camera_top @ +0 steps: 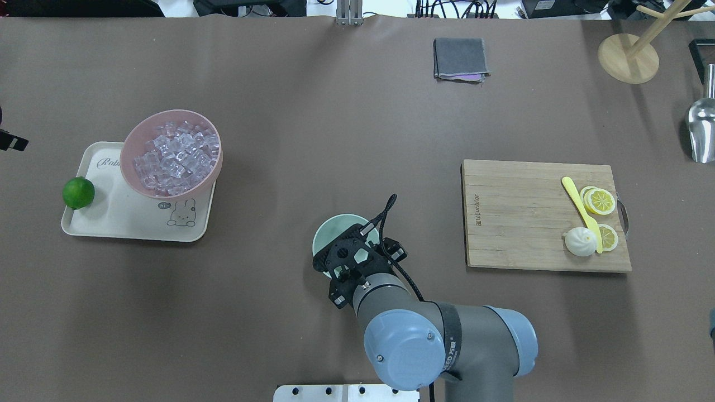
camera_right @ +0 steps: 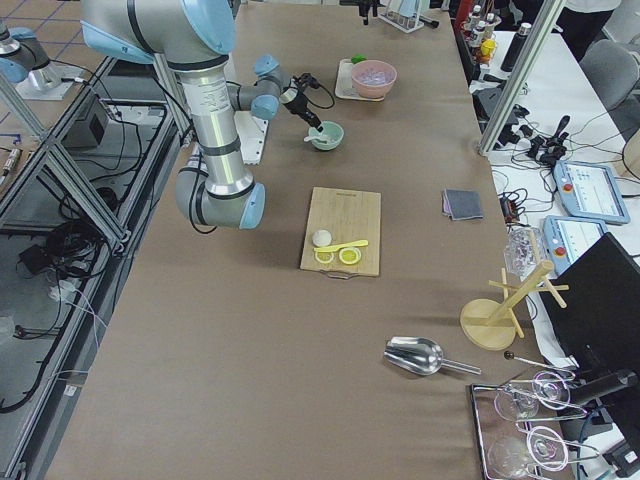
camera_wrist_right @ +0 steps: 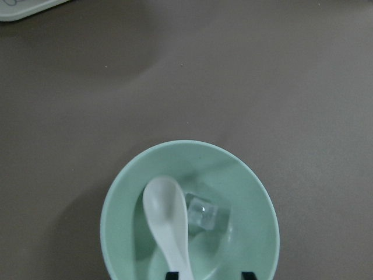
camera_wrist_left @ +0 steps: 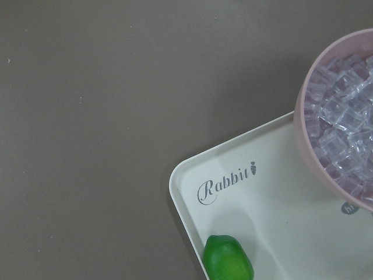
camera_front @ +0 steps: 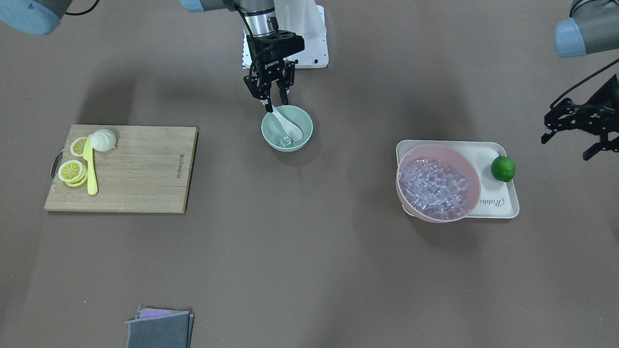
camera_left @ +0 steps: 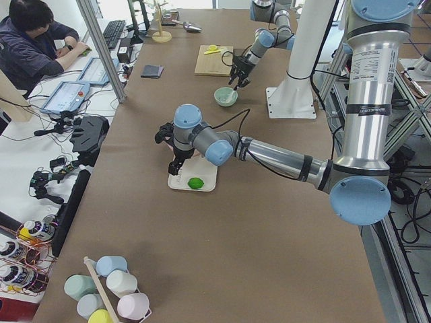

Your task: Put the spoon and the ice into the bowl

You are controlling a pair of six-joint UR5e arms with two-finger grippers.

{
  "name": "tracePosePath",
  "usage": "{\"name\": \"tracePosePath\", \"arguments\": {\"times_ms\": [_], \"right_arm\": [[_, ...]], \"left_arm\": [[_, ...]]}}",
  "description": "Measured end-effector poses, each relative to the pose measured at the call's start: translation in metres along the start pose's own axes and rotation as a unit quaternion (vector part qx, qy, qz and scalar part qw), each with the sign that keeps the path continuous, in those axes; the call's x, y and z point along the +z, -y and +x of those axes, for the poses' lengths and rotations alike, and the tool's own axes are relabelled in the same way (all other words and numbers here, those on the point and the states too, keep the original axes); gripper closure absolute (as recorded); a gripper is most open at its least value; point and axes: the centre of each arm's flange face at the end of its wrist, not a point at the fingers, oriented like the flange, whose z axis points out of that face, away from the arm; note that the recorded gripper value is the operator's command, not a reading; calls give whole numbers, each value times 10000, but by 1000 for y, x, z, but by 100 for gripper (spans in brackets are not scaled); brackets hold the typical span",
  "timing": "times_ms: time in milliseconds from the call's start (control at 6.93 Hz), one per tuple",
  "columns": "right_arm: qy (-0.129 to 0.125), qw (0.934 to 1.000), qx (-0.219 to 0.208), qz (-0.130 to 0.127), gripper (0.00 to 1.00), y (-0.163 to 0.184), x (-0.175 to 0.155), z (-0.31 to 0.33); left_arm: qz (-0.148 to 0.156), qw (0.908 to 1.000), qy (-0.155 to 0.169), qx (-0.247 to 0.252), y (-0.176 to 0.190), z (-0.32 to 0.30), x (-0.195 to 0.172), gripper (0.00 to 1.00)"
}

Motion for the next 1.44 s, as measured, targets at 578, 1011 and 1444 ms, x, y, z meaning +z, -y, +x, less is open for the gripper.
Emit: {"name": "tracePosePath", "arguments": {"times_ms": [578, 1011, 1444], "right_arm": [[-33, 9852, 1609, -582, 0, 85, 20, 189], [-56, 9582, 2437, -1500, 0, 66, 20, 410], [-160, 9610, 1876, -2027, 0, -24, -10, 593]], "left_arm": [[-74, 9985, 70, -534, -11, -27, -7, 3], [-255, 9867, -38, -1607, -51, -92, -43, 2], [-524, 9712, 289, -2304, -121, -158, -46, 2]]}}
